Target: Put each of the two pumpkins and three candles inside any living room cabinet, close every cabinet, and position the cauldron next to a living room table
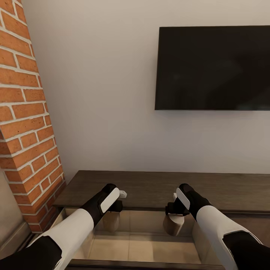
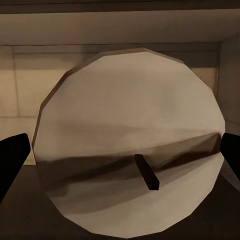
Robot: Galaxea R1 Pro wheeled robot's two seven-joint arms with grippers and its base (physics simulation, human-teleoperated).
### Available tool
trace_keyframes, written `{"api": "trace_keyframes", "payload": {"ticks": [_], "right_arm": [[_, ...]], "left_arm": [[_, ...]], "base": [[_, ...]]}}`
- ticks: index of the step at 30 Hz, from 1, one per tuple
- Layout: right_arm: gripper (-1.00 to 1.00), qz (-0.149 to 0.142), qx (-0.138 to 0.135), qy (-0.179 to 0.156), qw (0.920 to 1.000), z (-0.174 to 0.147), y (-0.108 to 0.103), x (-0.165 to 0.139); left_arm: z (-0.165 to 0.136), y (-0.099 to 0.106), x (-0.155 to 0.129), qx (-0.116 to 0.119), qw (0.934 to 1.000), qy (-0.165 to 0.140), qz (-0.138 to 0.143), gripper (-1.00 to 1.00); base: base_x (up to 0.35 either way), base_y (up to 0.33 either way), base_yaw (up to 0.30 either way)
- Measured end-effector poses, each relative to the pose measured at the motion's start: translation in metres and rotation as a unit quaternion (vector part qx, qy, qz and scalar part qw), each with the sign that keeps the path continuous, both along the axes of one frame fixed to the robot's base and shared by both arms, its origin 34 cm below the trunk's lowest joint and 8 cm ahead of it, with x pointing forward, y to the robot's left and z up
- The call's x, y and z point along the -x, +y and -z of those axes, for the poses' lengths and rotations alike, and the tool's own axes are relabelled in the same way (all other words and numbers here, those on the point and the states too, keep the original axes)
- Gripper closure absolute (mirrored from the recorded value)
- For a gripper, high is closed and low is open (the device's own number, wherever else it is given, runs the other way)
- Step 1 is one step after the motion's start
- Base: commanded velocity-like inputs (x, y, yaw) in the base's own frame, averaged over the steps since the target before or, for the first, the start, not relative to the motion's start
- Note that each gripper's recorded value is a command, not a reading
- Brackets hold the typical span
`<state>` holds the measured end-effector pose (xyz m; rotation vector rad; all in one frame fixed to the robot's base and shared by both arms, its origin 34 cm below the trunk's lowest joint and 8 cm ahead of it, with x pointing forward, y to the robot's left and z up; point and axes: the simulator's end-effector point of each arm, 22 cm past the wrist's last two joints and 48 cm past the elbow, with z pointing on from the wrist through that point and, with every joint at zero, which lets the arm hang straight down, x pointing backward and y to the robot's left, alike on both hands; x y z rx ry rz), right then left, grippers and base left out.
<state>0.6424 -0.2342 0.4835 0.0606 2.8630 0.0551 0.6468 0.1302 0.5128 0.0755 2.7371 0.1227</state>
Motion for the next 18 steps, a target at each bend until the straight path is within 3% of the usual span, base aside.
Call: {"api": "trace_keyframes", "payload": {"ticks": [5, 18], "right_arm": [[1.00, 0.000, 0.000, 0.000, 1.0000, 0.000, 0.000, 0.000], [1.00, 0.000, -0.001, -0.001, 1.0000, 0.029, 0.000, 0.007]], "left_arm": [[-0.001, -0.001, -0.001, 0.001, 1.0000, -0.002, 0.001, 1.00], [0.030, 0.001, 0.008, 0.001, 1.0000, 0.000, -0.001, 1.00]], "base": [[0.000, 0.000, 0.000], [0.000, 0.000, 0.000]]}}
